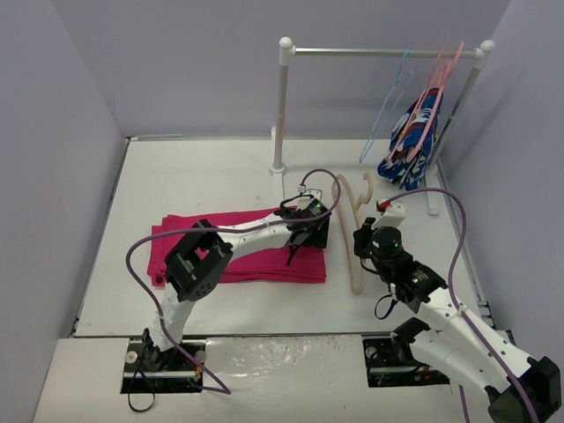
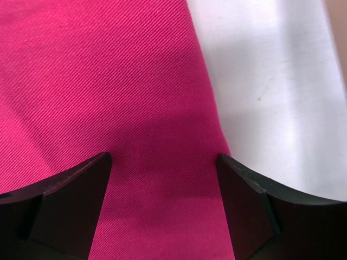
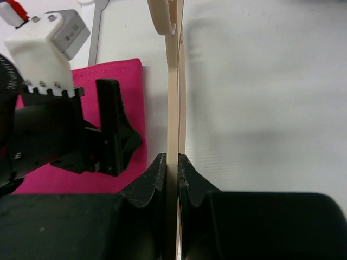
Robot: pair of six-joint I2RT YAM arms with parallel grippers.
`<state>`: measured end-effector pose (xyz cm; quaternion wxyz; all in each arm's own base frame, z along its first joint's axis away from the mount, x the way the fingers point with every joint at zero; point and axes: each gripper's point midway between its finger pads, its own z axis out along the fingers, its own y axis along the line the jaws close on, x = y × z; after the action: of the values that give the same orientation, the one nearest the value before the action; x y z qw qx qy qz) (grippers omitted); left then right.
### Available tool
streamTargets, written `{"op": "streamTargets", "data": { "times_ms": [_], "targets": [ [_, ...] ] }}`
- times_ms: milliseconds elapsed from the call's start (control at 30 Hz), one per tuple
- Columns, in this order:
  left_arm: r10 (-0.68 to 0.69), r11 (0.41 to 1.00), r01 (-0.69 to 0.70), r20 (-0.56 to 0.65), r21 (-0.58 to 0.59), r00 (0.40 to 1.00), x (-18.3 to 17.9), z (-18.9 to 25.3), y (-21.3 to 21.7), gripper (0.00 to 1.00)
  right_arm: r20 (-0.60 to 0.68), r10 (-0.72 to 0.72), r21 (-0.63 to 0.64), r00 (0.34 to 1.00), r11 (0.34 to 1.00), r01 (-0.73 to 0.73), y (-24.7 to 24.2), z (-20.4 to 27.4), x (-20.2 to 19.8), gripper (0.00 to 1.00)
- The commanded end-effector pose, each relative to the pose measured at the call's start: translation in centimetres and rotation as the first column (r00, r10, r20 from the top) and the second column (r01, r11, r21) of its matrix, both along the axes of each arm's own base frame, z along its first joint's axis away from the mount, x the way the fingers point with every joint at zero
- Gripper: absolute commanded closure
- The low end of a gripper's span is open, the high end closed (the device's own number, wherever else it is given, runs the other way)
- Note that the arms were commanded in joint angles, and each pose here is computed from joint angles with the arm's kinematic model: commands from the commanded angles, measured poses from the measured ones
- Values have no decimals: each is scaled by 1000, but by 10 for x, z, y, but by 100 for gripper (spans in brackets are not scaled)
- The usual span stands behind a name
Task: Place the trousers on the hanger
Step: Pick up the hanger from the clothesline.
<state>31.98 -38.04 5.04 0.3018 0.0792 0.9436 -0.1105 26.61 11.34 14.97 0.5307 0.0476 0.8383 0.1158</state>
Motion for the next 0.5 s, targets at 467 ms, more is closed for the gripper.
{"op": "streamTargets", "data": {
  "times_ms": [467],
  "targets": [
    [56,998,-57,14,33,998,0,-3,-33,34,67,-46,52,997,998,43,-1,12,7,100]
  ]
}}
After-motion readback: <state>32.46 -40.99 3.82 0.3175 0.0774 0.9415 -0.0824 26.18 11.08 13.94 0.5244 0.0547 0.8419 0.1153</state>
